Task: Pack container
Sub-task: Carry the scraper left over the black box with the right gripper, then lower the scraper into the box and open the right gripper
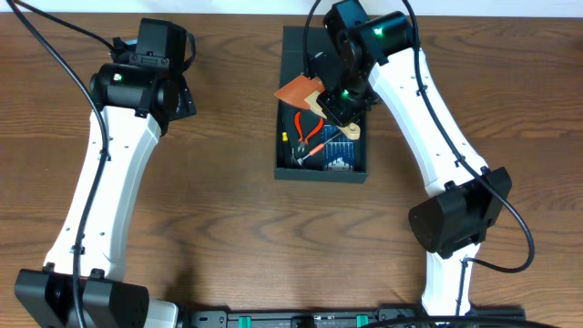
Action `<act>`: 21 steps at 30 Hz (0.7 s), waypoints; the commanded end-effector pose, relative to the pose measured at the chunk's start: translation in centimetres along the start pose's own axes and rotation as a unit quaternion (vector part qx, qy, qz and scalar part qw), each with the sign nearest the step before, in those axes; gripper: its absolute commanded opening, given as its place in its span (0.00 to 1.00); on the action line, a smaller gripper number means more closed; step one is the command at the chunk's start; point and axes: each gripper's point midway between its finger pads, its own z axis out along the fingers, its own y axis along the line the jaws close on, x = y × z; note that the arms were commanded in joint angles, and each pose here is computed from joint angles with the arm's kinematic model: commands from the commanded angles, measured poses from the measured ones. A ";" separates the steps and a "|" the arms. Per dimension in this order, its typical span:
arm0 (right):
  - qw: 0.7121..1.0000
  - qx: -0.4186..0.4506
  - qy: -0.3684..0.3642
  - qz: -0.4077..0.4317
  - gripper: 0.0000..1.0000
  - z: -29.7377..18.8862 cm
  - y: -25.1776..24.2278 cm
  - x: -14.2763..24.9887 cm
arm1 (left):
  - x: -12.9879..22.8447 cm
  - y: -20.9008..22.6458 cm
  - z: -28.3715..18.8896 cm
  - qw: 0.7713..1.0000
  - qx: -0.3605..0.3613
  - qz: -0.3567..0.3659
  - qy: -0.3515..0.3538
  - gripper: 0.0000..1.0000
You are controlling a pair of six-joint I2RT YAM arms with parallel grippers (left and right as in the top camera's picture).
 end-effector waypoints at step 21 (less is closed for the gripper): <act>0.998 -0.003 0.061 0.011 0.01 7.8 -1.7 3.7 | -0.1 0.4 0.1 1.000 -0.009 -0.005 -0.001 0.99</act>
